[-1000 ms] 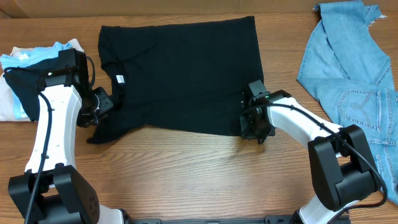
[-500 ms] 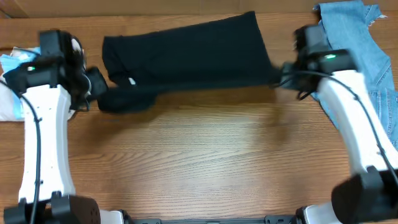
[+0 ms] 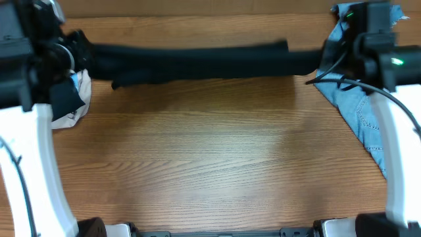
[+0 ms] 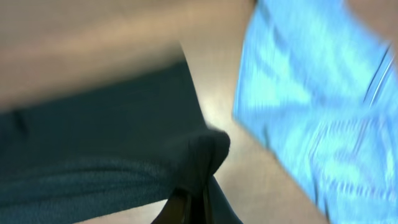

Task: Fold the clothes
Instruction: 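Lift the bottom hem with both grippers and fold it up toward the collar, then lower the folded hem onto the shirt and release both grippers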

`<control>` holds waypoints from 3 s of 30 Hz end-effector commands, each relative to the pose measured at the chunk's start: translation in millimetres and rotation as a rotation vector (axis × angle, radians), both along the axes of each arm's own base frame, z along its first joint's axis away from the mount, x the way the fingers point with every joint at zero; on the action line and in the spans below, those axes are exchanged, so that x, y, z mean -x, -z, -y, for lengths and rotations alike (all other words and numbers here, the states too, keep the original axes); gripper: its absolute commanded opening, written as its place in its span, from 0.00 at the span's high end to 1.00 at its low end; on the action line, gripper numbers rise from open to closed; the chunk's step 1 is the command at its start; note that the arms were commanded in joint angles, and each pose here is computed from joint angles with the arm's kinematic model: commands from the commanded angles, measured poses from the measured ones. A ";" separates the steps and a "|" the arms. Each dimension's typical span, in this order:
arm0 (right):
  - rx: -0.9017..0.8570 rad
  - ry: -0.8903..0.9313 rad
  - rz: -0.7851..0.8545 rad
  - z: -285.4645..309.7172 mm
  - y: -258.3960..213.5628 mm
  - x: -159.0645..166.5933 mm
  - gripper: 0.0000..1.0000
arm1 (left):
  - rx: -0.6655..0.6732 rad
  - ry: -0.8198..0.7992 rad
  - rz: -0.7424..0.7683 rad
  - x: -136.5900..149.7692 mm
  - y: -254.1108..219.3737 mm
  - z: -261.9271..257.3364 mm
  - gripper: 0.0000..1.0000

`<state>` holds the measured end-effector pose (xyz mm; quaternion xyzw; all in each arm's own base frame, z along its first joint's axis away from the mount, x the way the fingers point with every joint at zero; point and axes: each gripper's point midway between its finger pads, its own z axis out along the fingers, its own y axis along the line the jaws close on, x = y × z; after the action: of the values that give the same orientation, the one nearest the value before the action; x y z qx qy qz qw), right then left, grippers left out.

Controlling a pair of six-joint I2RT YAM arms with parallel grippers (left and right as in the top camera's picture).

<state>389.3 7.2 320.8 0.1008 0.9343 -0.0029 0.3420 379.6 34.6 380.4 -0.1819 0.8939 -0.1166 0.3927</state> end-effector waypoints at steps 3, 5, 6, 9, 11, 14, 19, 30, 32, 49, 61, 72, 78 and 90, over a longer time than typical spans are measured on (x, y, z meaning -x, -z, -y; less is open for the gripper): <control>0.062 0.059 0.422 26.1 -155.5 45.7 0.96 | -0.113 -0.049 0.319 60.7 -115.7 -3.9 0.96; 0.056 0.061 0.494 26.4 -183.2 60.5 0.96 | -0.128 -0.056 0.390 81.3 -138.1 -0.8 0.96; 0.054 0.062 0.516 26.7 -191.8 66.0 0.96 | -0.138 -0.066 0.413 89.2 -145.1 -1.1 0.96; 0.054 0.062 0.555 27.1 -206.8 75.7 0.96 | -0.167 -0.107 0.464 107.9 -159.4 -5.0 0.96; 0.054 0.062 0.557 27.1 -207.6 75.3 0.96 | -0.173 -0.122 0.480 112.8 -163.8 -6.4 0.96; 0.057 0.060 0.520 26.6 -196.6 63.2 0.96 | -0.169 -0.120 0.463 106.6 -159.3 -7.3 0.96; 0.061 0.051 0.403 23.8 -159.2 21.8 0.96 | -0.129 -0.077 0.341 60.9 -124.0 -8.7 0.96; 0.063 0.045 0.252 16.6 -43.6 -128.5 0.96 | -0.089 -0.035 0.230 -120.9 -22.2 -34.2 0.96; 0.056 0.049 0.324 15.3 -48.3 -150.7 0.96 | -0.073 0.003 0.334 -148.8 -32.9 -30.5 0.96; 0.068 0.076 0.307 31.7 -76.3 -122.4 0.96 | -0.088 0.071 0.390 -117.0 -88.9 -8.0 0.96; 0.101 0.052 -0.465 36.8 118.8 -46.6 0.96 | 0.022 0.267 -0.569 -49.5 175.2 46.7 0.96; -0.013 0.004 -0.798 17.6 195.1 17.2 0.96 | 0.013 0.261 -0.995 20.6 279.4 38.6 0.96; -0.049 0.044 -0.896 23.7 212.5 46.9 0.96 | 0.029 0.263 -1.089 44.9 283.8 39.9 0.96; -0.094 0.090 -0.928 30.2 231.9 108.1 0.96 | 0.003 0.172 -1.138 126.0 278.1 35.7 0.96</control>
<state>294.2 -18.9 82.8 0.1316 0.9827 -0.0149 -0.1291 272.6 -8.6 91.8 -0.1289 0.9726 -0.0544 -0.1858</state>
